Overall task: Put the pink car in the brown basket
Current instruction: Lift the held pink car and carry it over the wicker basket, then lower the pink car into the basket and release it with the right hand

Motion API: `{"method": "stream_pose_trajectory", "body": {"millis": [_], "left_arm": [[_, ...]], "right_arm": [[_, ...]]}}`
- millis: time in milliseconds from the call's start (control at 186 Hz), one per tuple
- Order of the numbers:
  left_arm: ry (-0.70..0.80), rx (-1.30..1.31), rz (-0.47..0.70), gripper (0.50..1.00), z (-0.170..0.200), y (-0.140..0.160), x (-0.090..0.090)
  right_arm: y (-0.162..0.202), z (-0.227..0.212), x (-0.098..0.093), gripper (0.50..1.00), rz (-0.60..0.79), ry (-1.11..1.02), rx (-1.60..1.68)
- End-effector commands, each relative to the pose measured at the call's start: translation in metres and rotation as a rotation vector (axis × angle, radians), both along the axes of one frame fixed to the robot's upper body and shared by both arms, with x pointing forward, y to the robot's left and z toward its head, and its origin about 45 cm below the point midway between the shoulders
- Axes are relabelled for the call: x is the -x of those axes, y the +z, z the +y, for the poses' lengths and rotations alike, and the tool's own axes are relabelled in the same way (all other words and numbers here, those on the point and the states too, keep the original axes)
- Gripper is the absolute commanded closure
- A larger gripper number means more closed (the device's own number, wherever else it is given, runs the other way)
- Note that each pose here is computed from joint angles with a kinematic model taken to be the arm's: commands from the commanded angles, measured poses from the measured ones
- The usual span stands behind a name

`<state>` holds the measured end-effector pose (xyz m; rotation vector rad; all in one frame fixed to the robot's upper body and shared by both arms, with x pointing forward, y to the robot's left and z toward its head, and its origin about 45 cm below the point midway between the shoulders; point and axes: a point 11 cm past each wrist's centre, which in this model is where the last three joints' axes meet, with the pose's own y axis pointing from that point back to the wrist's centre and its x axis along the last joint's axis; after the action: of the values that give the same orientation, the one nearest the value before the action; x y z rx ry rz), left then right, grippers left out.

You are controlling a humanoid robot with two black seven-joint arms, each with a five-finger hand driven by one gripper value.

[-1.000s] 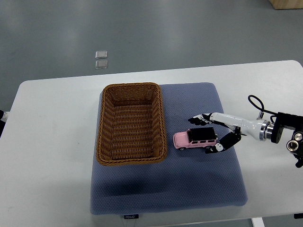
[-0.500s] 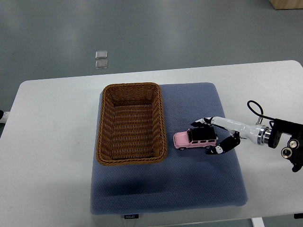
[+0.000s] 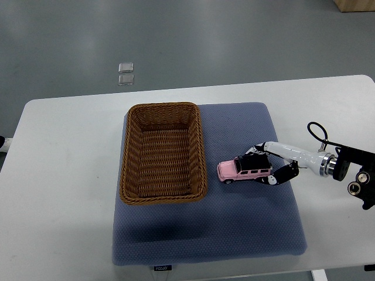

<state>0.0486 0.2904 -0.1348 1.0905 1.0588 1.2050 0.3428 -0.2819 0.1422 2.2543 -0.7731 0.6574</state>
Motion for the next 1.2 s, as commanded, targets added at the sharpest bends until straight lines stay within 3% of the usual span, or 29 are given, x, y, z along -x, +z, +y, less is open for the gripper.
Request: {"method": "stream_pose_trajectory", "body": {"millis": [0, 414, 608, 731, 914, 1194], "left_arm": [[0.0, 0.0, 0.0, 0.5, 0.0, 0.0, 0.0], [0.0, 0.0, 0.0, 0.5, 0.0, 0.0, 0.0], [0.0, 0.0, 0.0, 0.5, 0.0, 0.0, 0.0], [0.0, 0.002, -0.002, 0.5, -0.001, 0.0, -0.001], [-0.002, 0.004, -0.002, 0.5, -0.002, 0.0, -0.001], [0.001, 0.003, -0.001, 0.5, -0.001, 0.0, 0.0]], "right_arm": [[0.018, -0.014, -0.011, 1.0, -0.036, -0.023, 0.016], [0.069, -0.016, -0.043, 1.0, -0.139, -0.009, 0.023], [0.099, 0.005, -0.062, 1.0, -0.179, 0.021, -0.025], [0.115, 0.05, -0.075, 1.0, -0.18, 0.081, -0.115], [0.096, 0.115, -0.087, 1.0, -0.161, 0.165, -0.102], [0.047, 0.184, -0.083, 1.0, -0.096, 0.222, -0.072]]}}
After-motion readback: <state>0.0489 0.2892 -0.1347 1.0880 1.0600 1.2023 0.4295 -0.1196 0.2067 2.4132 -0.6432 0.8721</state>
